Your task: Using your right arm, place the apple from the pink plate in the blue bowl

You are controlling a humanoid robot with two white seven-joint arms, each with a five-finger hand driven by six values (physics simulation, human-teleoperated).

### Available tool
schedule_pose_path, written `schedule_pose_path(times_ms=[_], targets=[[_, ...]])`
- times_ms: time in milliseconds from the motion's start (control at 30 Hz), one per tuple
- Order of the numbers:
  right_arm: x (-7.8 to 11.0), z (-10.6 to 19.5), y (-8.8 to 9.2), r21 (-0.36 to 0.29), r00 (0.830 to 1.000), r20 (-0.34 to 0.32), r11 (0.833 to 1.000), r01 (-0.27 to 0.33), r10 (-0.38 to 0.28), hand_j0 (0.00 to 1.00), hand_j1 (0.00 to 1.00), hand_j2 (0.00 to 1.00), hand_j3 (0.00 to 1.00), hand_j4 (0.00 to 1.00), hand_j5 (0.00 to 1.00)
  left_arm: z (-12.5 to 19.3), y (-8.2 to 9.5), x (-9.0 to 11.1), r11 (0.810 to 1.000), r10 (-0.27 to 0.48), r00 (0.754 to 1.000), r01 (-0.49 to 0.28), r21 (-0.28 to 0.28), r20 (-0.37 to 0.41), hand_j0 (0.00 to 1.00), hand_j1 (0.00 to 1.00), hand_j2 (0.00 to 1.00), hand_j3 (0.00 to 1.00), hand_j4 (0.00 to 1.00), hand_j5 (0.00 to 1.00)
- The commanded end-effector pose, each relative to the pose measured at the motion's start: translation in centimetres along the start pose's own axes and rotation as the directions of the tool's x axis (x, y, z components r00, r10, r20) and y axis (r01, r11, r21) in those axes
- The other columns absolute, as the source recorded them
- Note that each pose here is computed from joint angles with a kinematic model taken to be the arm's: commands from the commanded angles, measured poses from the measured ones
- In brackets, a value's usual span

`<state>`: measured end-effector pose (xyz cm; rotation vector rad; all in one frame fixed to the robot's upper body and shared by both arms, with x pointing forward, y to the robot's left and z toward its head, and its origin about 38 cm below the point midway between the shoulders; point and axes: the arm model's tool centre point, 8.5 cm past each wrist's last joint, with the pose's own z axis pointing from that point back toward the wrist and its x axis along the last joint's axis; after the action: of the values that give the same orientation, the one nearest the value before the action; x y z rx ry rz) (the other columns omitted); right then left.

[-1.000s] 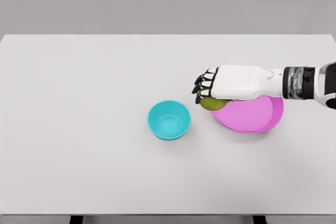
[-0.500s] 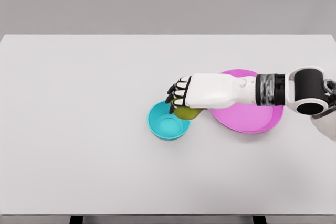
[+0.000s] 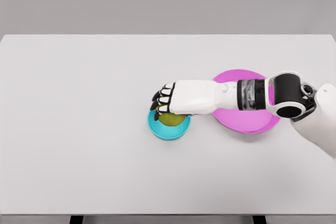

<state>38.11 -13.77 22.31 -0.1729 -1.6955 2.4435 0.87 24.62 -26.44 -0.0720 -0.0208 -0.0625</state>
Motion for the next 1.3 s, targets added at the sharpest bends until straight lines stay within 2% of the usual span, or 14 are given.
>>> schedule_pose_path(times_ms=[0,167,200,233,767,800,833,900,933,1000,1067,1100,1167,1267], targets=[[0.0,-0.1,0.1,0.0,1.0,0.002,1.0,0.01,-0.01,0.65,0.65,0.65,0.65,0.65,0.65,0.0,0.0,0.0,1.0,0.0,1.0,0.0,0.0,-0.001,1.0,1.0,1.0,1.0,1.0,1.0],[0.0,-0.1,0.1,-0.002,1.0,0.003,1.0,0.01,-0.01,0.65,0.65,0.65,0.65,0.65,0.65,0.0,0.0,0.0,1.0,0.0,1.0,0.0,0.0,0.001,1.0,1.0,1.0,1.0,1.0,1.0],[0.0,-0.1,0.1,-0.001,1.0,0.002,1.0,0.011,-0.011,0.78,0.78,0.78,0.78,0.78,0.78,0.0,0.0,0.0,1.0,0.0,1.0,0.0,0.0,-0.001,1.0,1.0,1.0,1.0,1.0,1.0],[0.0,-0.1,0.1,-0.001,1.0,0.002,1.0,0.011,-0.011,1.0,1.0,1.0,1.0,1.0,1.0,0.0,0.0,0.0,1.0,0.0,1.0,0.0,0.0,0.001,1.0,1.0,1.0,1.0,1.0,1.0],[-0.3,0.7,-0.3,-0.005,1.0,-0.011,1.0,0.005,-0.005,1.0,1.0,1.0,1.0,1.0,1.0,0.0,0.0,0.0,1.0,0.0,1.0,0.0,0.0,-0.001,1.0,1.0,1.0,1.0,1.0,1.0],[-0.7,1.5,-0.6,-0.013,0.999,-0.032,1.0,0.0,0.0,1.0,1.0,1.0,1.0,1.0,1.0,0.0,0.0,0.0,1.0,0.0,1.0,0.0,0.0,-0.001,1.0,1.0,1.0,1.0,1.0,1.0],[-1.6,3.3,-1.6,-0.045,0.996,-0.085,0.999,-0.014,0.01,1.0,1.0,1.0,1.0,1.0,1.0,0.0,0.0,0.0,1.0,0.0,1.0,0.0,0.0,0.001,1.0,1.0,1.0,1.0,1.0,1.0],[-3.4,8.2,-1.5,-0.084,0.977,-0.211,0.996,0.001,-0.019,1.0,1.0,1.0,1.0,1.0,1.0,0.0,0.0,0.0,1.0,0.0,1.0,0.0,0.0,-0.001,1.0,1.0,1.0,1.0,1.0,1.0],[-3.6,9.3,-1.6,-0.107,0.971,-0.236,0.994,0.007,-0.032,1.0,1.0,1.0,1.0,1.0,1.0,0.0,0.0,0.0,1.0,0.0,1.0,0.0,0.0,-0.001,1.0,1.0,1.0,1.0,1.0,1.0],[-4.5,14.1,-1.4,-0.163,0.938,-0.337,0.986,0.024,-0.078,1.0,1.0,1.0,1.0,1.0,1.0,0.0,0.0,0.0,1.0,0.0,1.0,0.0,0.0,0.001,1.0,1.0,1.0,1.0,1.0,1.0],[-5.4,17.4,-1.1,-0.181,0.906,-0.411,0.983,0.032,-0.105,1.0,1.0,1.0,1.0,1.0,1.0,0.0,0.0,0.0,1.0,0.0,1.0,0.0,0.0,0.001,1.0,1.0,1.0,1.0,1.0,1.0],[-5.8,18.0,-0.9,-0.184,0.896,-0.428,0.982,0.04,-0.116,1.0,1.0,1.0,1.0,1.0,1.0,0.0,0.0,0.0,1.0,0.0,1.0,0.0,0.0,0.001,1.0,1.0,1.0,1.0,1.0,1.0],[-7.2,19.1,0.8,-0.189,0.868,-0.464,0.977,0.1,-0.178,1.0,1.0,1.0,1.0,1.0,1.0,0.0,0.0,0.0,1.0,0.0,1.0,0.0,0.0,0.001,1.0,1.0,1.0,1.0,1.0,1.0],[-8.4,20.4,2.5,-0.213,0.832,-0.501,0.965,0.15,-0.24,1.0,1.0,1.0,1.0,1.0,1.0,0.0,0.0,0.0,1.0,0.0,1.0,0.0,0.0,-0.001,1.0,1.0,1.0,1.0,1.0,1.0]])
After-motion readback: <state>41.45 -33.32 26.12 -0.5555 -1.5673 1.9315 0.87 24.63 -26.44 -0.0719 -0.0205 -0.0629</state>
